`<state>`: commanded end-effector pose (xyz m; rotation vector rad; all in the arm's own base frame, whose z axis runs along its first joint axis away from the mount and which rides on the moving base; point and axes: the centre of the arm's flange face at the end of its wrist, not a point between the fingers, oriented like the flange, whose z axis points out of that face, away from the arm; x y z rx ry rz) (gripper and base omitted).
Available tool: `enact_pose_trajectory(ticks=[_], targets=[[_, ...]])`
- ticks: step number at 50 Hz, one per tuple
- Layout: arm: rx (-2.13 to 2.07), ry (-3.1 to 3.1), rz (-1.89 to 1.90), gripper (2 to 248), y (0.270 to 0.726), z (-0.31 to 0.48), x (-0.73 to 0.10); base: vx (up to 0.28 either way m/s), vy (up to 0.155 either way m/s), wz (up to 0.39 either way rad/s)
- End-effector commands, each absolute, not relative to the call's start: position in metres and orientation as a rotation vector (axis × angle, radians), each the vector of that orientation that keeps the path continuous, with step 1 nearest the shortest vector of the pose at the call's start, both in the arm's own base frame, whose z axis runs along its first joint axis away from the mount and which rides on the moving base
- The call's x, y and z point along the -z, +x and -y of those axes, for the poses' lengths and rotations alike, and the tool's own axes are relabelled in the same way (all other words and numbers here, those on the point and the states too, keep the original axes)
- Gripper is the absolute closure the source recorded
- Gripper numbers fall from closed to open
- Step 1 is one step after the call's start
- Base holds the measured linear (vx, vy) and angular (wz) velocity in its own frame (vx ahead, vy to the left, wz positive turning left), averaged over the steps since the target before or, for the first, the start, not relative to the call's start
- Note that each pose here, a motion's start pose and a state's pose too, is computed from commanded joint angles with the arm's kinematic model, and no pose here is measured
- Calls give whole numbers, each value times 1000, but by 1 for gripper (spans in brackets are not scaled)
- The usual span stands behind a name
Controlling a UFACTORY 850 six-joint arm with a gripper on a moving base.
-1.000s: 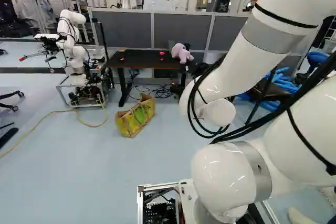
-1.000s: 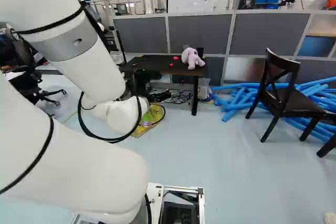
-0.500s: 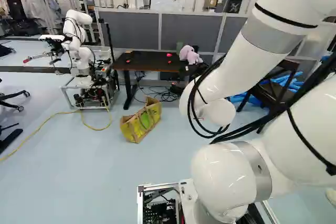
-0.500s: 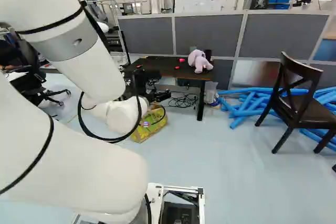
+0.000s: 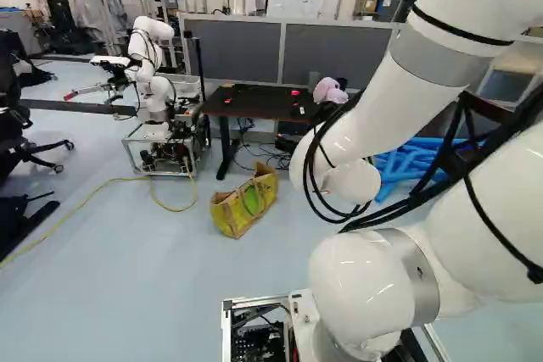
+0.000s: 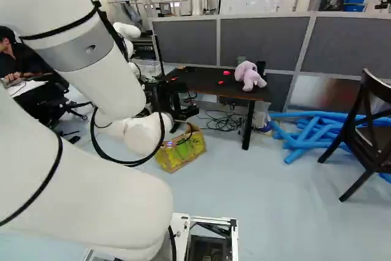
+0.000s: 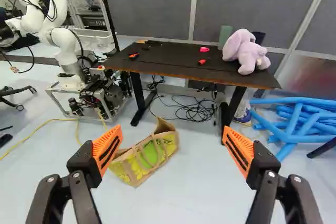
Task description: Pick up the bag on the ground and place it on the table
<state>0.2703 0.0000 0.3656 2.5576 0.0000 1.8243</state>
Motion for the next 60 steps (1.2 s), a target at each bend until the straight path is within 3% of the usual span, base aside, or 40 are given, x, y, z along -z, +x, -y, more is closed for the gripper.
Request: enact_pose_trajectory(ticks=[13,60], targets=[[-1824,2558,0,3,270,0,-366,173,85,150],[-1822,2563,-7,3,277,-1,-367,129,47,-13]])
